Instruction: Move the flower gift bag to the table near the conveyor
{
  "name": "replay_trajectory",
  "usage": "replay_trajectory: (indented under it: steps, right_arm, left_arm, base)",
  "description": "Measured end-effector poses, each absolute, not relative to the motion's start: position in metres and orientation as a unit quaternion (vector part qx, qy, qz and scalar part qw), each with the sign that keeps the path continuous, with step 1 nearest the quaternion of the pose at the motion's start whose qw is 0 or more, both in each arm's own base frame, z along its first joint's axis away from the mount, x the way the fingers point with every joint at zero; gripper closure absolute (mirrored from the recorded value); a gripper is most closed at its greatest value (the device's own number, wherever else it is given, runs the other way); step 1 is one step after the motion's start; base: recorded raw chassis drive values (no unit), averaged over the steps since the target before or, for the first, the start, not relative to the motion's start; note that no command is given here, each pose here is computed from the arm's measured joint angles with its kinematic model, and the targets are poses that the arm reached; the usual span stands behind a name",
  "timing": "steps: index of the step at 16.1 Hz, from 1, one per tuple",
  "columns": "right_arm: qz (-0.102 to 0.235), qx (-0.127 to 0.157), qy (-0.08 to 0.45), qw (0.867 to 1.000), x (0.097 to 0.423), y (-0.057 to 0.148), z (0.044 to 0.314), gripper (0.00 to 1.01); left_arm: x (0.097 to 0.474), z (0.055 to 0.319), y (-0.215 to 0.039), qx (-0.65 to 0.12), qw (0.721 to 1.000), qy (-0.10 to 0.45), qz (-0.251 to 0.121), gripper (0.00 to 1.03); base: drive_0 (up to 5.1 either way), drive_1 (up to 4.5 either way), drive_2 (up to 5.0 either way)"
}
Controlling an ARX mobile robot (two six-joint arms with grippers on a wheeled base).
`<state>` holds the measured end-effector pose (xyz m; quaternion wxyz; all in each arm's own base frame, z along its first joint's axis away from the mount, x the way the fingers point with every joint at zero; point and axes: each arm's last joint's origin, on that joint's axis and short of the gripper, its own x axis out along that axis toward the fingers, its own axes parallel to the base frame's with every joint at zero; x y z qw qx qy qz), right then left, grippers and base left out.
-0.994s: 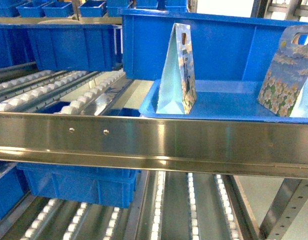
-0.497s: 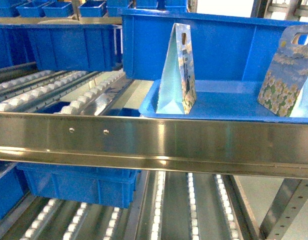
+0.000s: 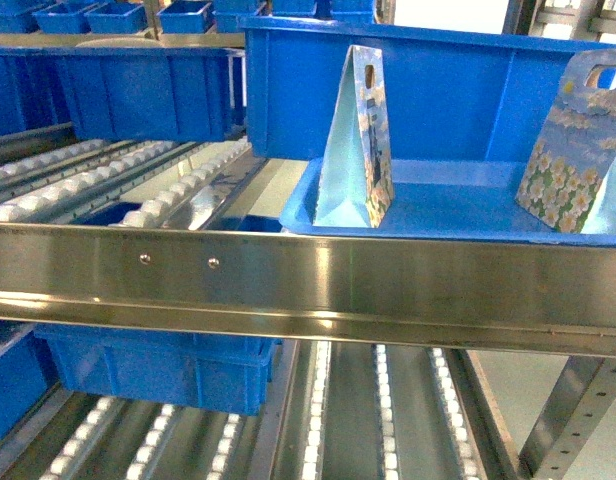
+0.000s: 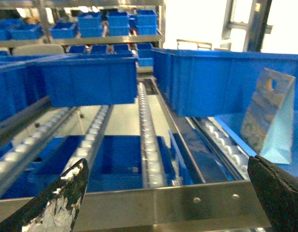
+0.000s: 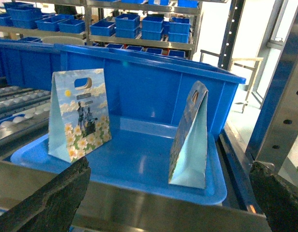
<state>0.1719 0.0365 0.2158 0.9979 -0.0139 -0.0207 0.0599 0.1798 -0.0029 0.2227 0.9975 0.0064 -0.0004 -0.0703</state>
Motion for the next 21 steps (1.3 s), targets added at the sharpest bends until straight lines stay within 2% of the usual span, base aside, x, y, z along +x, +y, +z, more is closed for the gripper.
replay_trajectory:
  steps: [4, 8, 14, 16, 18, 20, 21]
  right_arm:
    - [0.077, -0.028, -0.001, 0.997, 0.222, 0.038, 0.234, 0.03]
    - [0.081, -0.031, -0.003, 0.996, 0.244, 0.04, 0.249, 0.03]
    - [0.088, -0.03, -0.002, 0.996, 0.245, 0.04, 0.247, 0.03]
    - [0.092, -0.031, 0.009, 0.995, 0.259, 0.042, 0.25, 0.03]
    - [0.096, -0.03, -0.005, 0.995, 0.277, 0.047, 0.262, 0.03]
    - [0.099, -0.037, 0.004, 0.994, 0.293, 0.051, 0.257, 0.03]
    - [0.091, -0.041, 0.007, 0.995, 0.304, 0.044, 0.253, 0.03]
  left_arm:
    - [0.205, 0.227, -0.034, 0.003, 0.99, 0.019, -0.137, 0.05]
    - [0.21, 0.229, -0.038, 0.001, 0.991, 0.021, -0.132, 0.05]
    - [0.21, 0.229, -0.038, 0.0, 0.991, 0.02, -0.13, 0.05]
    - [0.209, 0.229, -0.038, 0.0, 0.991, 0.02, -0.13, 0.05]
    - [0.209, 0.23, -0.038, 0.0, 0.991, 0.02, -0.13, 0.05]
    - [0.209, 0.23, -0.038, 0.0, 0.991, 0.02, -0.13, 0.05]
    - [0.209, 0.23, -0.038, 0.0, 0.991, 0.02, -0.13, 0.05]
  base:
    - [0.0, 0.0, 0.0]
    - [0.0, 0.0, 0.0]
    - [0.0, 0.0, 0.0]
    - [0.0, 0.0, 0.0]
    - [0.0, 0.0, 0.0]
    - [0.0, 0.0, 0.0]
    - [0.0, 0.0, 0.0]
